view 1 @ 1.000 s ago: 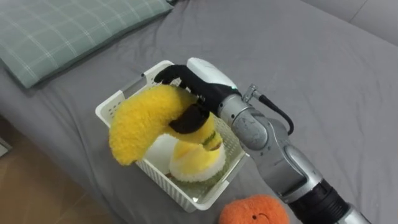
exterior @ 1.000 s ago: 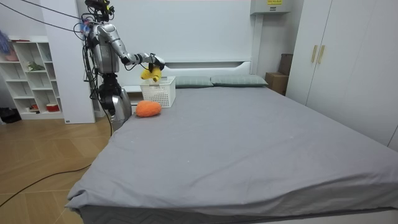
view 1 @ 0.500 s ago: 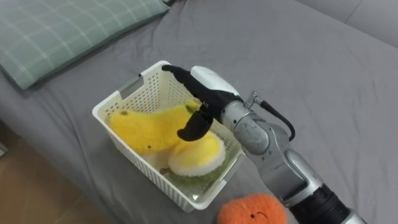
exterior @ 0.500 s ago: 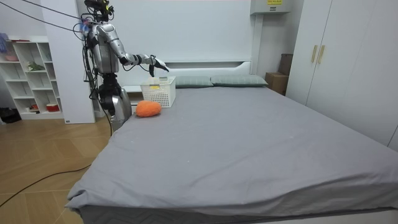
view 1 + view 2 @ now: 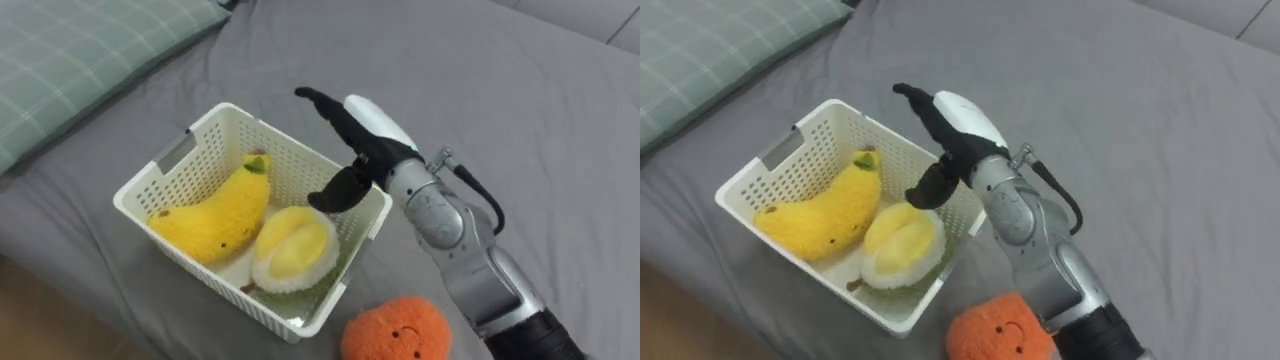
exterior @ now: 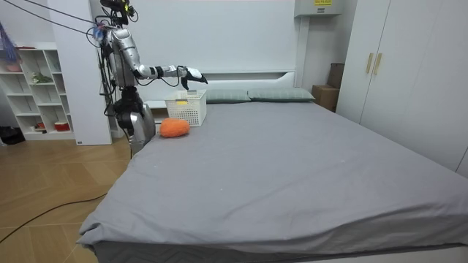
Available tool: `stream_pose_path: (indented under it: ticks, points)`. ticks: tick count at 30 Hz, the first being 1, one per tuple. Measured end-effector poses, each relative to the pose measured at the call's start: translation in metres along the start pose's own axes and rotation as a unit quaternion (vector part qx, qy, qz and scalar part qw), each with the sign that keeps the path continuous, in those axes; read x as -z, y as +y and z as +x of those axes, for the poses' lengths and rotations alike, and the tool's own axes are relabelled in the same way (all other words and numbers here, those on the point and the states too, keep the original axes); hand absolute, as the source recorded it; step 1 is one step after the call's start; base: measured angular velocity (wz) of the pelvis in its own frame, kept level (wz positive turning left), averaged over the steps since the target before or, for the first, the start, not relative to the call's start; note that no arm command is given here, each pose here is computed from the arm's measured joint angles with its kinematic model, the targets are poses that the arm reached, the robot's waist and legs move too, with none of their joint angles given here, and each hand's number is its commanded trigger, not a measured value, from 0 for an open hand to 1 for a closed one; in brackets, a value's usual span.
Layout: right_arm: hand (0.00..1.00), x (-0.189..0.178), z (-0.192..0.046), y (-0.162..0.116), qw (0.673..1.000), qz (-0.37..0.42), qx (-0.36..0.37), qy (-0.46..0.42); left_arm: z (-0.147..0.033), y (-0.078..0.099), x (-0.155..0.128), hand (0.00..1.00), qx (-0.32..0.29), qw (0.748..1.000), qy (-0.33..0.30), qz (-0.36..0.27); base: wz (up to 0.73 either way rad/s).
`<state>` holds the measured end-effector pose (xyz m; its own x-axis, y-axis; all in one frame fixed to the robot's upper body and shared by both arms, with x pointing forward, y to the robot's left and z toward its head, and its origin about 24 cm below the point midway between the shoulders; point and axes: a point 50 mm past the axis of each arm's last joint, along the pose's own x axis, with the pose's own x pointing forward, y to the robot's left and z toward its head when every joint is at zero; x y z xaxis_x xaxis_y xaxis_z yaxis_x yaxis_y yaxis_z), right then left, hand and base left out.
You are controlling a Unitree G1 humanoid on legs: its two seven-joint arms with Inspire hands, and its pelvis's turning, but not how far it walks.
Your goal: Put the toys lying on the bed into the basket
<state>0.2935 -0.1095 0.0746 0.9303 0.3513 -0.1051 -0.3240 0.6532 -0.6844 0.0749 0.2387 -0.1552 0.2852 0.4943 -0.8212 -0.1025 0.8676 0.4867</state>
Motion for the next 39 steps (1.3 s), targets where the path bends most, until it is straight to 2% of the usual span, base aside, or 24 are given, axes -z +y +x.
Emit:
stream_pose_path:
  ticks: [2, 6, 13, 21, 25, 30, 39]
  points:
    - [0.0, 0.015, -0.014, -0.005, 0.999, 0.033, 0.029, 0.021, -0.002, -0.001, 0.005, 0.0, 0.001, 1.0, 0.002, -0.001, -0.13]
    - [0.0, 0.035, -0.034, -0.003, 0.996, 0.052, 0.047, 0.058, -0.002, 0.001, 0.008, 0.0, -0.002, 1.0, 0.003, -0.011, -0.23]
    - [0.0, 0.061, -0.053, -0.004, 0.989, 0.074, 0.066, 0.108, -0.003, 0.005, 0.019, 0.0, -0.009, 1.0, 0.013, -0.023, -0.21]
    - [0.0, 0.106, -0.084, 0.033, 0.971, 0.106, 0.02, 0.212, -0.005, 0.005, 0.027, 0.0, -0.006, 1.0, 0.02, -0.022, -0.07]
    - [0.0, 0.114, -0.089, 0.041, 0.967, 0.112, 0.005, 0.23, -0.004, 0.005, 0.025, 0.0, -0.006, 1.0, 0.017, -0.022, 0.0]
    - [0.0, 0.139, -0.102, 0.069, 0.946, 0.124, -0.044, 0.295, -0.004, 0.003, 0.022, 0.0, -0.004, 1.0, 0.013, -0.024, 0.0]
    - [0.0, 0.141, -0.112, 0.108, 0.929, 0.111, -0.145, 0.323, -0.005, 0.001, 0.021, 0.0, 0.001, 1.0, 0.009, -0.017, 0.06]
